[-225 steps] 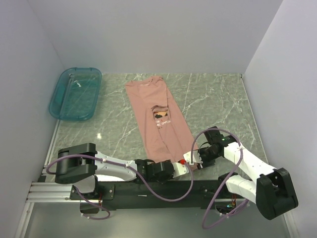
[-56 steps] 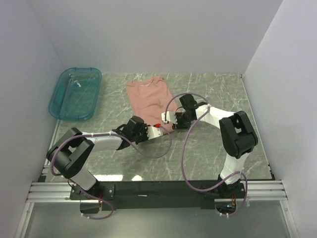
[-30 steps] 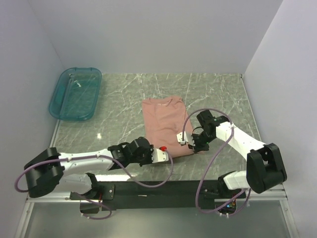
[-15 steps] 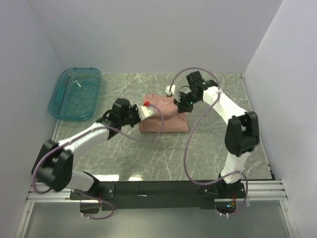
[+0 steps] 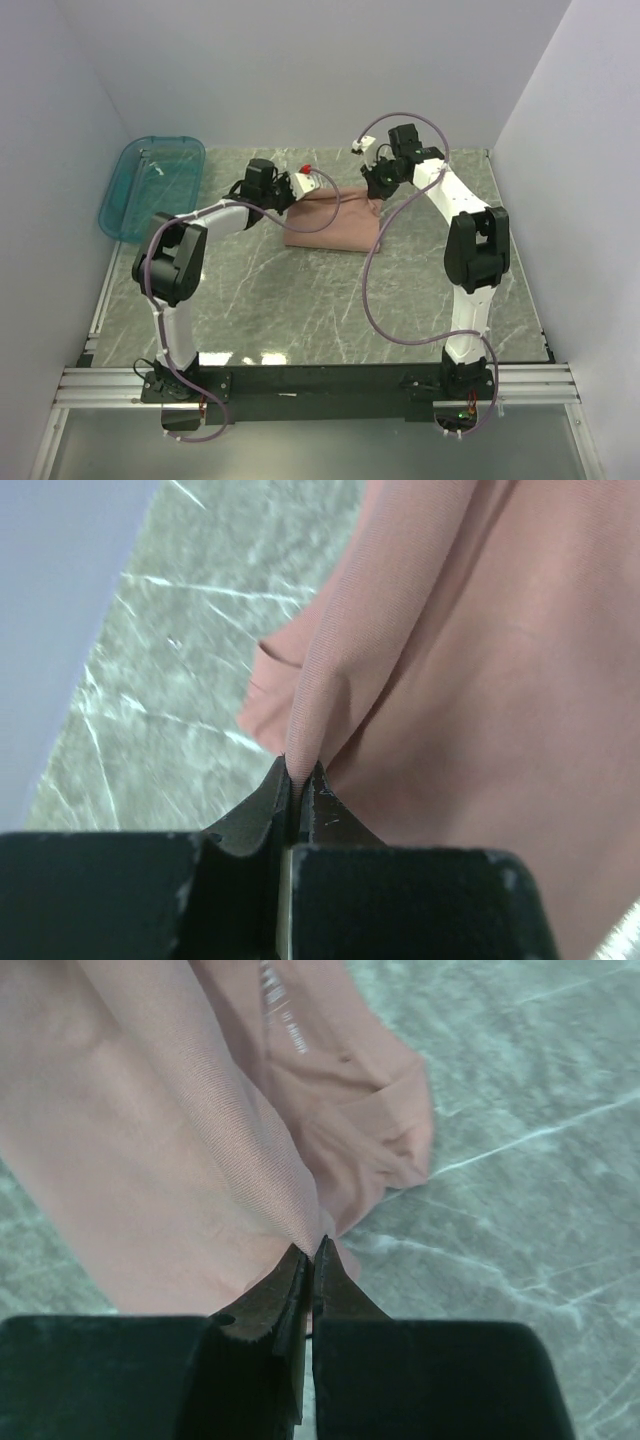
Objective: Fold and stack the t-shirts
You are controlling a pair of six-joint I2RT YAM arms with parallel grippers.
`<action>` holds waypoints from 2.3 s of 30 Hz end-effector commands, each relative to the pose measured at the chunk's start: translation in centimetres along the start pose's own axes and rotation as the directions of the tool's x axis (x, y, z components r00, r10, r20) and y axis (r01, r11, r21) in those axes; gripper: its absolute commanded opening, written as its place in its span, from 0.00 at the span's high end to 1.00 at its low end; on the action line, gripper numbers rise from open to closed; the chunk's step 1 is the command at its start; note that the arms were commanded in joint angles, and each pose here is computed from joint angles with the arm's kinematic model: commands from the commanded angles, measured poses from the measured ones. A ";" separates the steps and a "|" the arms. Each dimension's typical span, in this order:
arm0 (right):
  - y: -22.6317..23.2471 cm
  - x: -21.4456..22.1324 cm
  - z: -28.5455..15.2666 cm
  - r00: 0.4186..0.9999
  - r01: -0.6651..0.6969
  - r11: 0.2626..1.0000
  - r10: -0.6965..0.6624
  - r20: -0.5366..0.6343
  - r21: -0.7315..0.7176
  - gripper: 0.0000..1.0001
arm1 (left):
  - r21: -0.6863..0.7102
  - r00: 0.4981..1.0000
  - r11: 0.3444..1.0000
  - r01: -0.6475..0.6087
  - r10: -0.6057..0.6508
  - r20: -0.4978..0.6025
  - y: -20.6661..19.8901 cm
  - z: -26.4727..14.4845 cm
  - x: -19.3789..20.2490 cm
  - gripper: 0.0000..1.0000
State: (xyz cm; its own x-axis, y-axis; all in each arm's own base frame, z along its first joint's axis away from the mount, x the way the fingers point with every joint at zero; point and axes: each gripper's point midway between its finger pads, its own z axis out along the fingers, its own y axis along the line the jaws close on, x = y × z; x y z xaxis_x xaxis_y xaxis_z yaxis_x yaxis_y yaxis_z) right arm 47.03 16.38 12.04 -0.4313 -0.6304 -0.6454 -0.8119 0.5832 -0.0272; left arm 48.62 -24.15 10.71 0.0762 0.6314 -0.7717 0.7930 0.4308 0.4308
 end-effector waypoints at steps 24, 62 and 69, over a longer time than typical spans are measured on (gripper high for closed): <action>-5.8 -2.3 3.1 0.989 -0.145 0.974 0.136 0.063 0.176 1.00 | -0.154 0.997 0.987 0.038 -0.028 0.066 6.2 4.3 0.5 0.99; -0.7 5.6 5.4 0.516 -0.854 0.517 0.856 0.037 -0.066 0.30 | -0.244 0.611 0.564 0.789 -0.763 0.212 -2.6 -22.0 -2.9 0.05; -0.1 6.3 5.9 0.503 -0.863 0.502 0.864 -0.002 -0.063 0.48 | -0.300 0.633 0.564 0.769 -0.736 0.240 -4.7 -25.2 -1.7 0.04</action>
State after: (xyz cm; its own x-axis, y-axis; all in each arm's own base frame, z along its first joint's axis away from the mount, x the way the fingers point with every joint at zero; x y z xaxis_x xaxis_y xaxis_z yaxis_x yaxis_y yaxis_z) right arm 46.71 15.07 3.53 -0.9166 0.1870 -0.3534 -0.0636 0.8045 0.5905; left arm 30.37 -11.95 22.79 -0.3894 -0.0909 -0.9166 0.3545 0.9037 -0.2402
